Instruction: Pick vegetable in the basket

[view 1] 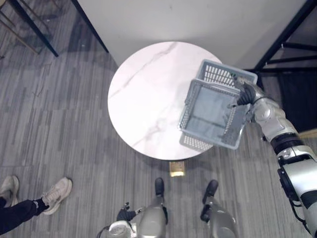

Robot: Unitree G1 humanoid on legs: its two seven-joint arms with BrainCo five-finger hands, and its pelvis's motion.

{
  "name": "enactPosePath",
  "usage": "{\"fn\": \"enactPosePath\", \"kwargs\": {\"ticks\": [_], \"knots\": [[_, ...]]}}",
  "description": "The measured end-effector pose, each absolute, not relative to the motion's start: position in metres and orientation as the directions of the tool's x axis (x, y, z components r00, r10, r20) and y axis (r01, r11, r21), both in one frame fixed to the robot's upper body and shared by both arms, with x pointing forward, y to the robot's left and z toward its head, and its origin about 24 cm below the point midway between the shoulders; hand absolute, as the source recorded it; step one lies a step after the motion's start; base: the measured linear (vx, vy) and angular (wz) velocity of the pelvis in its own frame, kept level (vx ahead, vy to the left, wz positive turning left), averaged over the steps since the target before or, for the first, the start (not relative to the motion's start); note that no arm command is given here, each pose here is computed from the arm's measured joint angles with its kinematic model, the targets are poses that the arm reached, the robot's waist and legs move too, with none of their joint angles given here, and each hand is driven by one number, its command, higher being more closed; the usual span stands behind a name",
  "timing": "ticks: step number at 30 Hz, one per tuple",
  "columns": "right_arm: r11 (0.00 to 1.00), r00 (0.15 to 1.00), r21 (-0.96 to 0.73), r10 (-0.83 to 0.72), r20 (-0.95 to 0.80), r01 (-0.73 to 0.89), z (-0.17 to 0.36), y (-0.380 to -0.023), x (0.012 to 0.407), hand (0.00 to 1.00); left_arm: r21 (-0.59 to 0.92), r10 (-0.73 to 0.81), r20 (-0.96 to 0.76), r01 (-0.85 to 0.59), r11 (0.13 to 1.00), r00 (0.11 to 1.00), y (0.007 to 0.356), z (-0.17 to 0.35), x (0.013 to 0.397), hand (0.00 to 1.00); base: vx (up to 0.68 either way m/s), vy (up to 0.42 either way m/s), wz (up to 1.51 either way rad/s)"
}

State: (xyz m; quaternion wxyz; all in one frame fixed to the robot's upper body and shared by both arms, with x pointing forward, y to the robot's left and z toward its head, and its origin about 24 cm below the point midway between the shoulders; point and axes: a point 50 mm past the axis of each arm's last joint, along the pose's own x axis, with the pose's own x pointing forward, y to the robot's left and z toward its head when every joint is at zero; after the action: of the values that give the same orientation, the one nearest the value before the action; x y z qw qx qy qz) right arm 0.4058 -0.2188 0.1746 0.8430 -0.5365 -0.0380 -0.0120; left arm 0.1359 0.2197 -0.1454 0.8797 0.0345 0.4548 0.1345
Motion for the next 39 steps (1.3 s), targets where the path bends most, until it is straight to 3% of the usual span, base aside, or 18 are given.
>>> {"fn": "enactPosePath", "kwargs": {"ticks": [5,6,21,28,32,34,39], "knots": [[0.445,0.994,-0.892,0.027,0.101,0.079,0.175,-0.210,0.408,0.00,0.198,0.276,-0.789,-0.199,0.960,0.549,0.219,-0.145,0.136,0.00,0.04,0.010,0.00],[0.444,0.995,-0.893,0.026,0.100,0.078,0.175,-0.210,0.408,1.00,0.200,0.279,-0.788,-0.200,0.959,0.549,0.219,-0.145,0.136,0.00,0.00,0.000,0.00],[0.431,0.999,-0.901,0.007,0.051,0.043,0.168,-0.202,0.413,1.00,0.207,0.287,-0.784,-0.205,0.957,0.551,0.218,-0.145,0.139,0.00,0.00,0.000,0.00],[0.376,1.000,-0.927,0.003,0.013,0.011,0.162,-0.203,0.413,1.00,0.213,0.286,-0.782,-0.193,0.958,0.554,0.218,-0.144,0.141,0.00,0.01,0.003,0.05],[0.261,0.993,-0.965,0.119,0.011,-0.020,0.164,-0.180,0.411,1.00,0.225,0.285,-0.781,-0.175,0.959,0.556,0.218,-0.144,0.142,0.00,0.02,-0.002,-0.09],[0.107,0.963,-0.994,0.268,0.014,-0.015,0.170,-0.157,0.402,1.00,0.236,0.287,-0.783,-0.164,0.958,0.552,0.220,-0.144,0.141,0.00,0.00,-0.006,-0.20],[-0.008,0.880,-1.000,0.474,-0.023,-0.022,0.157,-0.138,0.375,1.00,0.265,0.301,-0.791,-0.146,0.953,0.533,0.227,-0.145,0.137,0.00,0.00,-0.027,-0.22]]}}
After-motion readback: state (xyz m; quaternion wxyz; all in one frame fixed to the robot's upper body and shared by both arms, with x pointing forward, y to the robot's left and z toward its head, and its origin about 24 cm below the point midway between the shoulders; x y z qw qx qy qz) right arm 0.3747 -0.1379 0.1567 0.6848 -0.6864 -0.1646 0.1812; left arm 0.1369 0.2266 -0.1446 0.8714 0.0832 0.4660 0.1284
